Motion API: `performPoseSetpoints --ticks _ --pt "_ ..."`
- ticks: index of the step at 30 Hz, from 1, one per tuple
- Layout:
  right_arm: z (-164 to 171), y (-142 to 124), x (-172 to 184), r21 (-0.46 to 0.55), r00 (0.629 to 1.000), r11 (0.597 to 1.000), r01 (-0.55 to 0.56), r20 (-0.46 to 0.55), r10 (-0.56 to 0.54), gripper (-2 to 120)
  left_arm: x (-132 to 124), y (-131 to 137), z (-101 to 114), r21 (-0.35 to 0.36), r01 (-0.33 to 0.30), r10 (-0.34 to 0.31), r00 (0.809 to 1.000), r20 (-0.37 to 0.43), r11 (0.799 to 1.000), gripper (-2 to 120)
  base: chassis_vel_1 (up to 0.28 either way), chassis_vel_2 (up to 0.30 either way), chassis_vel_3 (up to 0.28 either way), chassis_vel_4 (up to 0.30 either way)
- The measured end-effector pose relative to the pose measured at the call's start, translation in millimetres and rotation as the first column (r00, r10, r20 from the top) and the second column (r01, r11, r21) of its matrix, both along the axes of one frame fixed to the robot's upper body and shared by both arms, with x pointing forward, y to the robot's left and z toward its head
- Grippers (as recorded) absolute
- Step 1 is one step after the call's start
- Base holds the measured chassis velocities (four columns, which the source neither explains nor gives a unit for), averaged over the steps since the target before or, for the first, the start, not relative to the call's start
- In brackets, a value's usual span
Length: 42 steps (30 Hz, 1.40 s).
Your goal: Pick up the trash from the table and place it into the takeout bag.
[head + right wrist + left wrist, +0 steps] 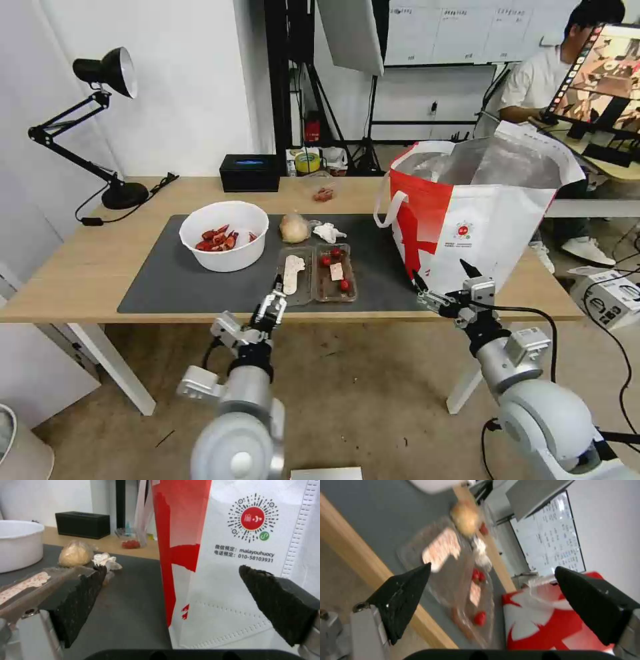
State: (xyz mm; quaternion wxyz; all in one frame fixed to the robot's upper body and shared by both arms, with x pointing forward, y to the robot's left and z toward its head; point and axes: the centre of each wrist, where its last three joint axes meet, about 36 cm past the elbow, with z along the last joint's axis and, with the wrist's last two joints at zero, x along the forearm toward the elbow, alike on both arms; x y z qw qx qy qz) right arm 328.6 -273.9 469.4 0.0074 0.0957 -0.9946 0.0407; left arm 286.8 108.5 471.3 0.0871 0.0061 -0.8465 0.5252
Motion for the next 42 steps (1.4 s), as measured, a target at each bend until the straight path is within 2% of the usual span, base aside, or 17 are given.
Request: performPoseSetpoints --ticks 8,20,24,32,42 --pt "-5 0 -5 0.002 1.0 1.0 0.014 0.007 -0.014 100 2 -19 -10 -0.013 0.039 -0.04 0.999 -0.032 0.999 100 0.0 0.0 0.0 0.0" --pt "-7 -6 -13 -0.006 1.0 1.0 0.03 0.009 -0.03 100 15 -24 -15 0.001 0.037 -0.037 0.998 -0.046 0.999 100 0.0 0.0 0.0 0.0" --pt "-8 -6 -13 -0.008 0.999 0.999 0.031 0.01 -0.031 100 15 -24 -14 -0.01 0.057 -0.058 0.997 -0.044 0.998 100 0.0 0.0 0.0 0.0" --pt "-9 -6 -6 -0.01 0.999 0.999 0.032 0.015 -0.031 100 23 -14 -5 -0.013 0.092 -0.092 0.995 -0.042 0.996 100 0.0 0.0 0.0 0.0" --pt "-14 -6 -2 -0.016 0.999 0.999 0.033 0.007 -0.032 100 45 16 -9 0.059 0.137 -0.135 0.99 -0.038 0.989 100 0.0 0.0 0.0 0.0"
